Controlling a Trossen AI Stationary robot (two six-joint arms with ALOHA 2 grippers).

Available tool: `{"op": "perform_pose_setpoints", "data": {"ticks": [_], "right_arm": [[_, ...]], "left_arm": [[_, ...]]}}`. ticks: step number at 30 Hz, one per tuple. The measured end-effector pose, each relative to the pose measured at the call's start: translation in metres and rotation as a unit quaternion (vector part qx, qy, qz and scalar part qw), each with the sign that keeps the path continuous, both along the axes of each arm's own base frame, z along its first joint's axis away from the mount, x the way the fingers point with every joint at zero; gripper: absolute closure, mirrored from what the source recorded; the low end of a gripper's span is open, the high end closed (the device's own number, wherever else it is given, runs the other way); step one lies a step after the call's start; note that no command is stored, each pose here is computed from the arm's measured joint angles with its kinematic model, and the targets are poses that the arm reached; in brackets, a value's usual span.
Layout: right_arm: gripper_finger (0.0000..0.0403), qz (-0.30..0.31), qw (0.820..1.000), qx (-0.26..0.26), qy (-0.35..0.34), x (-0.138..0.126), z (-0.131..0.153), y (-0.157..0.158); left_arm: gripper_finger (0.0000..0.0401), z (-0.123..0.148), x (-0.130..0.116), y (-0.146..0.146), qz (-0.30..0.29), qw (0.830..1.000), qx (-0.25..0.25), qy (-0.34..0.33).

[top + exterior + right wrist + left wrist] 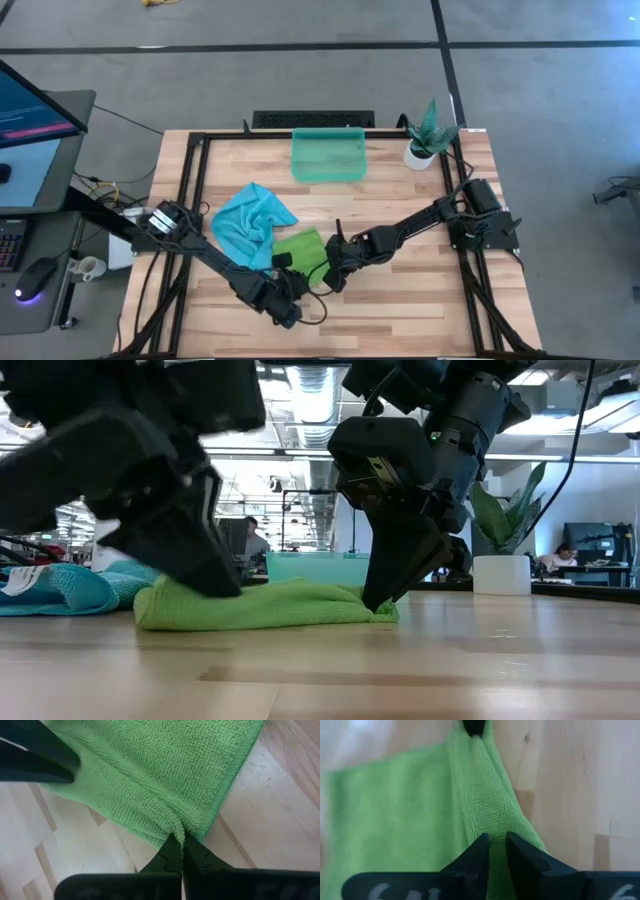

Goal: Roll microfiber towels into tight, uniform cylinder then place into a basket
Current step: Roll the green microfiber cloth

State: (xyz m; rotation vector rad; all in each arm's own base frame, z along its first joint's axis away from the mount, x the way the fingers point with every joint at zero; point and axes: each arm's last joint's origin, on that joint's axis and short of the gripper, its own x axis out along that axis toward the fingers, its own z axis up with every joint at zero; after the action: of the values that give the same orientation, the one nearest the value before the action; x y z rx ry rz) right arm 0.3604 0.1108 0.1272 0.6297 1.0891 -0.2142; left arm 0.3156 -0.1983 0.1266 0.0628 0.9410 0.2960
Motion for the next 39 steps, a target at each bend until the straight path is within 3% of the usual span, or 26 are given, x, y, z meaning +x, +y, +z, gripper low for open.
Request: {"op": "perform_pose_setpoints", "data": {"ticks": [5,11,27,34,39], "right_arm": [[0.0384,0.016,1.0,0.002,-0.003,0.0,0.0,0.002],[0.0357,0.039,0.998,0.041,0.009,-0.001,0.0,0.004],[0.0281,0.058,0.997,0.041,0.006,0.0,0.004,-0.004],[0.027,0.101,0.994,0.013,-0.028,-0.004,0.029,-0.008],[0.0272,0.13,0.988,-0.061,-0.055,-0.016,0.052,-0.003]], "left_arm": [[0.0343,-0.002,-0.004,-0.001,0.008,1.0,-0.015,0.021],[0.0343,-0.002,-0.007,-0.002,0.008,0.999,-0.022,0.034],[0.0343,-0.003,-0.009,-0.002,0.004,0.999,-0.021,0.042],[0.0343,-0.003,-0.01,-0.002,0.01,0.999,-0.024,0.045],[0.0343,-0.003,-0.01,-0.002,0.016,0.999,-0.026,0.045]]}}
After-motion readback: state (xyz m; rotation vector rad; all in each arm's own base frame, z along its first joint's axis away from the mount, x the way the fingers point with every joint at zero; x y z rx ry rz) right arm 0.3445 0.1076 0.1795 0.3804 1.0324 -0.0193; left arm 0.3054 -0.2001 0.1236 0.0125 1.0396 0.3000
